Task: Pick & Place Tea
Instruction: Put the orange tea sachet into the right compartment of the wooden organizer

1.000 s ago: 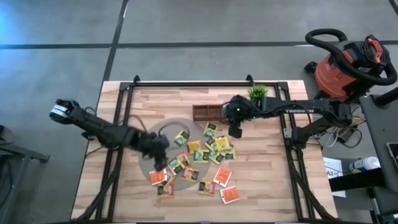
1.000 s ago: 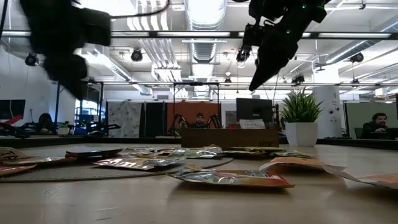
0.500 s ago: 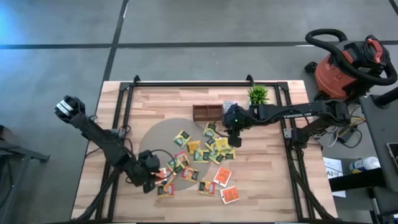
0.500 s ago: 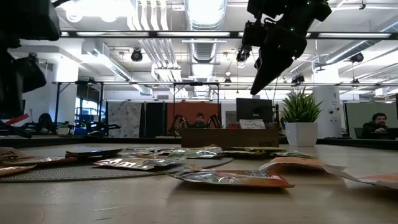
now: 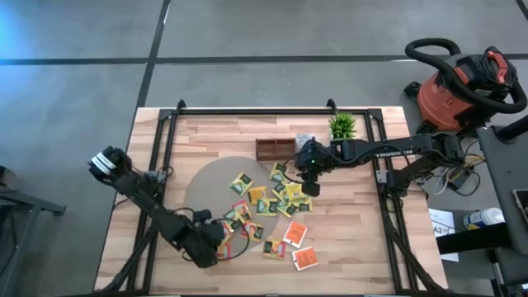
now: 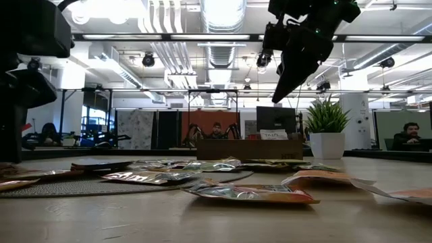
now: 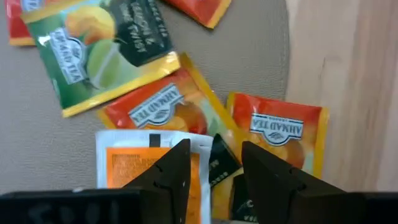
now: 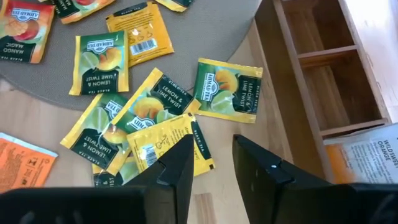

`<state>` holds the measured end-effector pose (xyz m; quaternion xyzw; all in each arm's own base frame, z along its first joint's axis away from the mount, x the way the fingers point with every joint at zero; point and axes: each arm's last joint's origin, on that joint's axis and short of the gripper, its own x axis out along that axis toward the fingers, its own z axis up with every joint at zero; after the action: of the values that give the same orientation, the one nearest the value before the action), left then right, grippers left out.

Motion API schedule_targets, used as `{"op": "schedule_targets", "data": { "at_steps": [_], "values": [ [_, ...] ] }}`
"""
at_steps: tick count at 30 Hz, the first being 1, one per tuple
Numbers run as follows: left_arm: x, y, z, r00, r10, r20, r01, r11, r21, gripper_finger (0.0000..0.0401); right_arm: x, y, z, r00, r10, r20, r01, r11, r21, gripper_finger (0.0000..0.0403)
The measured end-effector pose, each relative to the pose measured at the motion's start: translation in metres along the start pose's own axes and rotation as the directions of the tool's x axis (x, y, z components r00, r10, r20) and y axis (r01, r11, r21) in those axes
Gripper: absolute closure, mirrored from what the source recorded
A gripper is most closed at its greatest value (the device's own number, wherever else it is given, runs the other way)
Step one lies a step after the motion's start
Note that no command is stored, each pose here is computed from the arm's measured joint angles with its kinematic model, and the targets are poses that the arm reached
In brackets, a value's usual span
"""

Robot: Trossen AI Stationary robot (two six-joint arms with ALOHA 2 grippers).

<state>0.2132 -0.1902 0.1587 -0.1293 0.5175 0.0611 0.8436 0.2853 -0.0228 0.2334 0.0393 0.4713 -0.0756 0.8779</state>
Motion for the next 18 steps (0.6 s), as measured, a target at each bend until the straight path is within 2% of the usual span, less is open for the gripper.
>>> {"op": "schedule_targets", "data": {
  "at_steps": [4,11,18],
  "values": [
    [0.0060,-0.0035,-0.0049,0.991,0.120,-0.062,-0.119,0.993,0.024,0.0264,0.0000,0.0000,0.0001,1.000,0.000,0.001,0.000,1.000,-0.003,0.0296],
    [0.0110,-0.0060,-0.0048,0.969,0.233,-0.084,-0.233,0.972,0.011,0.0268,0.0000,0.0000,0.0002,1.000,0.000,0.002,0.000,1.000,-0.002,0.0297],
    [0.0023,0.0022,-0.0060,0.947,0.303,-0.107,-0.302,0.953,0.025,0.0320,0.0000,0.0000,0.0004,1.000,0.001,0.004,-0.001,1.000,0.000,0.0300]
  ]
}}
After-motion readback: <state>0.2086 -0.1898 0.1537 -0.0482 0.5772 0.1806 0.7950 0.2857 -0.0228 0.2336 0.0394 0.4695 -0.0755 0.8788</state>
